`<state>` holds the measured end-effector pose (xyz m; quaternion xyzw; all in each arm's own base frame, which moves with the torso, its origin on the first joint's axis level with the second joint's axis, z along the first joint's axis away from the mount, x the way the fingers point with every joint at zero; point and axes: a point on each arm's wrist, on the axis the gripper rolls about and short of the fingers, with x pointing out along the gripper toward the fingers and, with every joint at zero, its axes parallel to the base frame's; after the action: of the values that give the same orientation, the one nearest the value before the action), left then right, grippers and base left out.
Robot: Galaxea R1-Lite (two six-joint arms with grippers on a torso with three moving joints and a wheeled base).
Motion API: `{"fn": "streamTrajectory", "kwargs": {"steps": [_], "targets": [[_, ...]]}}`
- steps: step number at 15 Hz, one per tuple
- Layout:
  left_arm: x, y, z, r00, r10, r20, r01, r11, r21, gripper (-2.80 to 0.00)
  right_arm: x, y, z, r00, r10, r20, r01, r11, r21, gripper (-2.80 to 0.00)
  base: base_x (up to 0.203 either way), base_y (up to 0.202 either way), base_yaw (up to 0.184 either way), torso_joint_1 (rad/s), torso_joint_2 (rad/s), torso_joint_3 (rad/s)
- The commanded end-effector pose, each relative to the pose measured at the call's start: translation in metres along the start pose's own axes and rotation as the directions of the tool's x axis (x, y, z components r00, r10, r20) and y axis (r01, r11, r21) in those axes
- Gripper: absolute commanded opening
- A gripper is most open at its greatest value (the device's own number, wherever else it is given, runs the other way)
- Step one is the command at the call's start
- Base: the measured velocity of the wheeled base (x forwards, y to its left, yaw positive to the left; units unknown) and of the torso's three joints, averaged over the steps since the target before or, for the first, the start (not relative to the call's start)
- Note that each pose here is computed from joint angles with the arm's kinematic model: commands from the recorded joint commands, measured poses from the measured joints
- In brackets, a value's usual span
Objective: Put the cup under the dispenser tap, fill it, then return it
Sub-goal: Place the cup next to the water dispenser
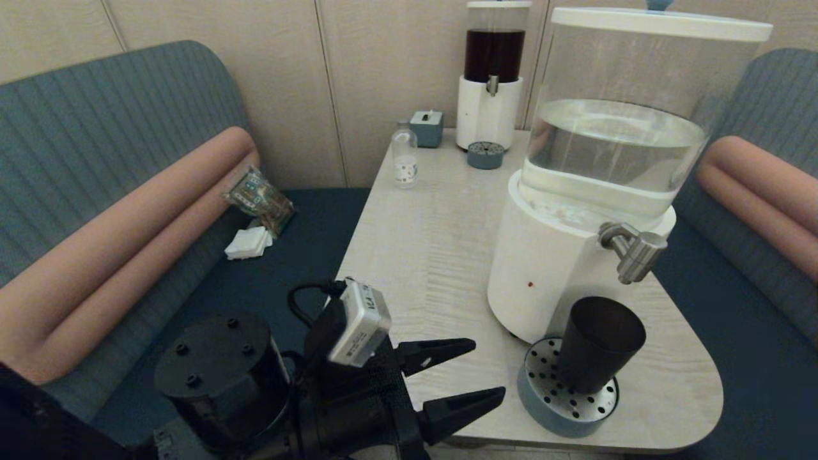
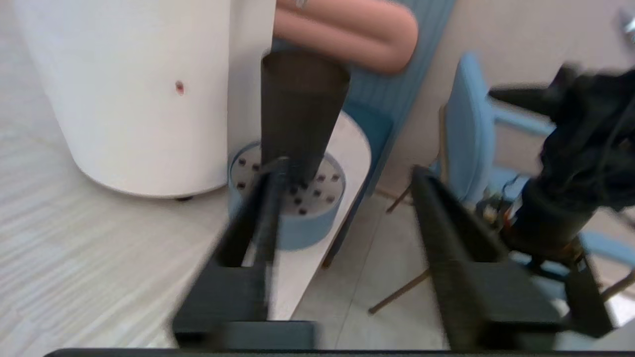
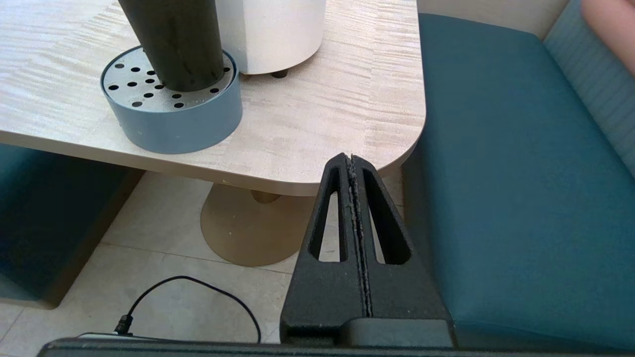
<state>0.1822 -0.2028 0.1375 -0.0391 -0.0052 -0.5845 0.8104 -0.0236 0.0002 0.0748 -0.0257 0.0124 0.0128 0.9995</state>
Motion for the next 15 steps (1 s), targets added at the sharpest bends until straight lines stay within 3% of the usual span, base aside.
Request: {"fn": "streamTrajectory", "kwargs": {"steps": [1,15], "targets": [[0.009,0.005,-0.016,0.999,-0.003,-0.044,0.003,1.0,-0.006,0.0,0.0,0.0,0.0,1.0,0.001,0.003,-0.001,1.0,-0.001,-2.8,0.0,0.0,0.0,0.0,0.0,0.0],[0.081,0.034,-0.049,0.998,-0.056,-0.024,0.057,0.998,0.024,0.0,0.0,0.0,0.0,1.0,0.001,0.003,-0.001,1.0,-0.001,-2.8,0.0,0.0,0.0,0.0,0.0,0.0]]}}
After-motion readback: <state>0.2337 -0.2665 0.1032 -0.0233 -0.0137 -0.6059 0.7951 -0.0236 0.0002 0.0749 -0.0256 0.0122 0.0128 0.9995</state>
